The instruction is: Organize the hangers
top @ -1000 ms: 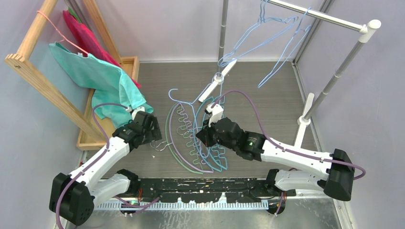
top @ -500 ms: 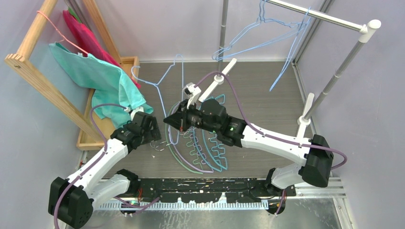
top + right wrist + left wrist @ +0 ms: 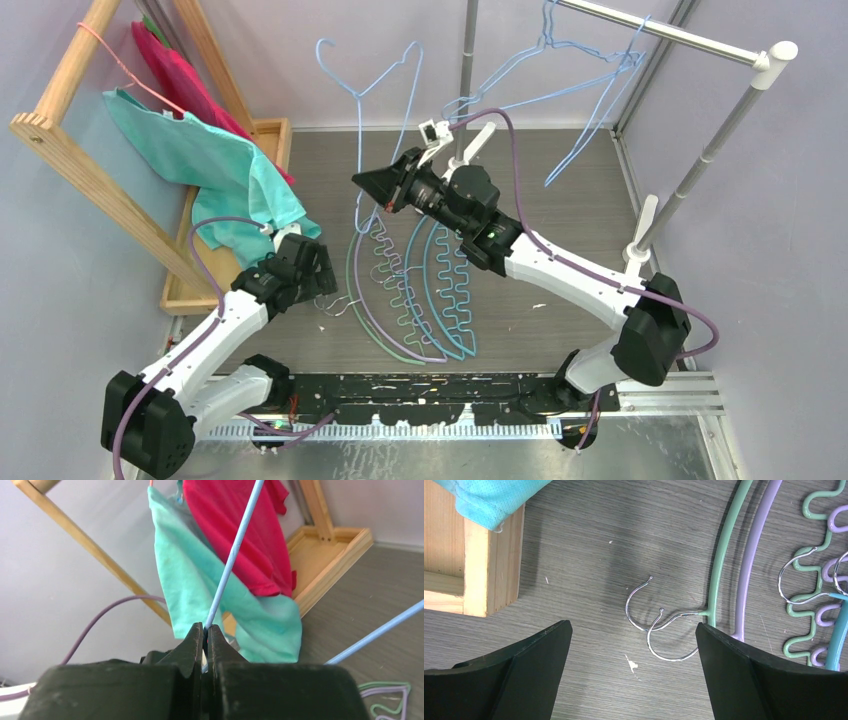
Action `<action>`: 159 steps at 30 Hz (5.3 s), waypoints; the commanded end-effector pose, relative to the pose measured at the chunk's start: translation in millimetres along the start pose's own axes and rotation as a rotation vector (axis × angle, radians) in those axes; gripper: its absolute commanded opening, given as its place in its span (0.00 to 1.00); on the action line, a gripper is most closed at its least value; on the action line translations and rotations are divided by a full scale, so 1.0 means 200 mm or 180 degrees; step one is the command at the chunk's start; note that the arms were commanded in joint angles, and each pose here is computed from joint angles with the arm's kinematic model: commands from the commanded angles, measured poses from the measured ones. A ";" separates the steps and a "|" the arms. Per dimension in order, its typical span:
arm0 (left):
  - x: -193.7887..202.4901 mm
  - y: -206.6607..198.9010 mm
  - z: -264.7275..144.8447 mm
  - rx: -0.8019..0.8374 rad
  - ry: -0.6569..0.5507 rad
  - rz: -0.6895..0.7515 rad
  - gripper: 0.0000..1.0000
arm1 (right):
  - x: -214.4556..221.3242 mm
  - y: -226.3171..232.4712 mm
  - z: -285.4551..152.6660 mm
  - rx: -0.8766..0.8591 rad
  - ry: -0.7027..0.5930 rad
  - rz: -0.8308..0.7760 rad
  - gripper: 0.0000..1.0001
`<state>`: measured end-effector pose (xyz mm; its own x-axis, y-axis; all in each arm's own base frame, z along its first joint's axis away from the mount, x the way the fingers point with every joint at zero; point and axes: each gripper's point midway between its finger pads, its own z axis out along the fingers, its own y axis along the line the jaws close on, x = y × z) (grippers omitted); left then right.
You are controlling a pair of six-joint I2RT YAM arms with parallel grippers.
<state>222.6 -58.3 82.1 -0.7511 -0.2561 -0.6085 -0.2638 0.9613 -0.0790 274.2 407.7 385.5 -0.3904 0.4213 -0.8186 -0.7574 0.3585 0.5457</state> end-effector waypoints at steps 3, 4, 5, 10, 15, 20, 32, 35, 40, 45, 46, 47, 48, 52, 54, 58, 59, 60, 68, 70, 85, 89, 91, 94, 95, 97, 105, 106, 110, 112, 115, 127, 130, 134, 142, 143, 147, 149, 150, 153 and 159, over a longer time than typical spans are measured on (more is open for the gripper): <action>-0.06 -0.02 -0.01 0.0019 -0.0084 0.0000 0.98 | -0.45 0.19 -0.10 -0.0194 -0.0812 -0.0306 0.01; -0.06 -0.02 -0.01 0.0021 -0.0071 0.0008 0.98 | -0.48 0.17 -0.12 -0.0133 -0.0864 -0.0321 0.01; -0.05 -0.02 -0.01 0.0015 -0.0066 0.0010 0.98 | -0.50 0.15 -0.14 -0.0063 -0.0917 -0.0335 0.01; -0.05 -0.02 0.00 0.0008 -0.0054 0.0019 0.98 | -0.61 0.02 -0.26 0.0180 -0.1189 -0.0296 0.01; -0.05 -0.02 0.00 0.0005 -0.0053 0.0021 0.98 | -0.66 0.03 -0.33 0.0196 -0.1314 -0.0323 0.01; -0.06 -0.02 -0.01 0.0007 -0.0054 0.0014 0.98 | -0.74 -0.03 -0.34 0.0327 -0.1435 -0.0373 0.01; -0.06 -0.01 -0.03 0.0024 -0.0099 -0.0007 0.98 | -0.99 -0.19 -0.22 0.0164 -0.1737 -0.0083 0.01; -0.06 -0.01 -0.03 0.0026 -0.0104 -0.0010 0.98 | -1.04 -0.20 -0.17 0.0064 -0.1786 0.0016 0.01; -0.06 -0.01 -0.03 0.0035 -0.0101 -0.0010 0.98 | -1.13 -0.23 -0.13 0.0039 -0.1967 0.0098 0.01; -0.06 -0.01 -0.03 0.0051 -0.0109 -0.0013 0.98 | -1.18 -0.32 -0.14 0.0156 -0.2082 0.0211 0.01; -0.05 -0.01 -0.03 0.0057 -0.0104 -0.0008 0.98 | -1.18 -0.34 -0.15 0.0171 -0.2098 0.0263 0.01; -0.05 -0.01 -0.03 0.0053 -0.0100 -0.0006 0.98 | -1.19 -0.37 -0.16 0.0194 -0.2115 0.0302 0.01; -0.05 -0.01 -0.02 0.0047 -0.0090 -0.0004 0.98 | -1.19 -0.40 -0.17 0.0227 -0.2129 0.0351 0.01; -0.05 -0.01 -0.02 0.0049 -0.0078 0.0006 0.98 | -1.20 -0.50 -0.19 0.0312 -0.2139 0.0521 0.01; -0.05 -0.01 -0.02 0.0045 -0.0077 0.0010 0.98 | -1.21 -0.54 -0.20 0.0322 -0.2162 0.0609 0.01; -0.04 -0.01 -0.01 0.0044 -0.0073 0.0011 0.98 | -1.20 -0.61 -0.21 0.0385 -0.2154 0.0774 0.01; -0.04 -0.02 -0.01 0.0043 -0.0071 0.0014 0.98 | -1.19 -0.63 -0.22 0.0396 -0.2157 0.0811 0.01; -0.04 -0.01 -0.01 0.0038 -0.0065 0.0016 0.98 | -1.18 -0.64 -0.22 0.0414 -0.2152 0.0847 0.01; -0.03 -0.02 0.01 0.0027 -0.0044 0.0028 0.98 | -1.08 -0.74 -0.26 0.0646 -0.2056 0.1037 0.01; -0.03 -0.02 0.01 0.0028 -0.0043 0.0026 0.98 | -1.07 -0.75 -0.28 0.0699 -0.2048 0.1060 0.01; -0.03 -0.02 0.01 0.0044 -0.0051 0.0027 0.98 | -1.04 -0.70 -0.46 0.1047 -0.2035 0.0839 0.50; -0.03 -0.02 0.01 0.0026 -0.0036 0.0035 0.98 | -1.04 -0.66 -0.55 0.1223 -0.2012 0.0678 0.62; -0.03 -0.02 0.01 0.0026 -0.0034 0.0036 0.98 | -1.04 -0.65 -0.60 0.1330 -0.2009 0.0557 0.65; -0.03 -0.02 0.01 0.0028 -0.0034 0.0036 0.98 | -1.06 -0.63 -0.68 0.1528 -0.2002 0.0347 0.73; -0.03 -0.02 0.01 0.0029 -0.0039 0.0034 0.98 | -1.06 -0.63 -0.71 0.1617 -0.1993 0.0271 0.73; -0.03 -0.02 0.01 0.0027 -0.0032 0.0037 0.98 | -1.09 -0.64 -0.77 0.1804 -0.2017 0.0121 0.74; -0.03 -0.02 0.02 0.0011 -0.0015 0.0053 0.98 | -1.20 -0.55 -0.66 0.1781 -0.1586 -0.0604 0.85; -0.03 -0.02 0.02 0.0003 -0.0016 0.0049 0.98 | -1.24 -0.49 -0.62 0.1630 -0.1536 -0.0691 0.87; -0.03 -0.02 0.03 -0.0009 -0.0015 0.0053 0.98 | -1.31 -0.41 -0.47 0.1323 -0.1357 -0.0942 0.93; -0.03 -0.02 0.03 -0.0006 -0.0020 0.0056 0.98 | -1.33 -0.42 -0.41 0.1294 -0.1294 -0.1017 0.98; -0.04 -0.02 0.03 -0.0010 -0.0030 0.0051 0.98 | -1.36 -0.46 -0.33 0.1287 -0.1276 -0.1090 1.00; -0.05 -0.02 0.03 -0.0027 -0.0054 0.0055 0.98 | -1.41 -0.56 -0.08 0.1140 -0.1459 -0.1468 1.00; -0.05 -0.02 0.03 -0.0026 -0.0054 0.0057 0.98 | -1.44 -0.55 -0.05 0.1221 -0.1615 -0.1655 1.00; -0.05 -0.02 0.04 -0.0023 -0.0051 0.0065 0.98 | -1.45 -0.58 -0.03 0.1376 -0.1772 -0.1809 1.00; -0.04 -0.03 0.04 0.0014 -0.0033 0.0073 0.98 | -1.46 -0.74 -0.01 0.2076 -0.1960 -0.2135 1.00; -0.04 -0.03 0.04 0.0016 -0.0030 0.0073 0.98 | -1.46 -0.77 -0.01 0.2165 -0.1966 -0.2139 1.00; -0.04 -0.03 0.04 0.0023 -0.0034 0.0071 0.98 | -1.48 -0.84 -0.03 0.2420 -0.2028 -0.2173 1.00; -0.04 -0.03 0.04 0.0026 -0.0033 0.0070 0.98 | -1.49 -0.86 -0.05 0.2544 -0.2067 -0.2212 1.00; -0.04 -0.03 0.04 0.0029 -0.0027 0.0069 0.98 | -1.49 -0.87 -0.07 0.2602 -0.2087 -0.2244 1.00; -0.03 -0.03 0.03 0.0029 -0.0022 0.0073 0.98 | -1.52 -0.89 -0.10 0.2714 -0.2146 -0.2336 1.00; -0.03 -0.03 0.03 0.0049 -0.0023 0.0068 0.98 | -1.58 -0.94 -0.21 0.2921 -0.2213 -0.2357 1.00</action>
<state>224.6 -59.9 72.4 -0.7782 -0.2265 -0.5857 -0.2447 0.9683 -0.0495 536.4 208.6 489.0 0.3934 0.1053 -0.9133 -0.0207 0.9942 0.1058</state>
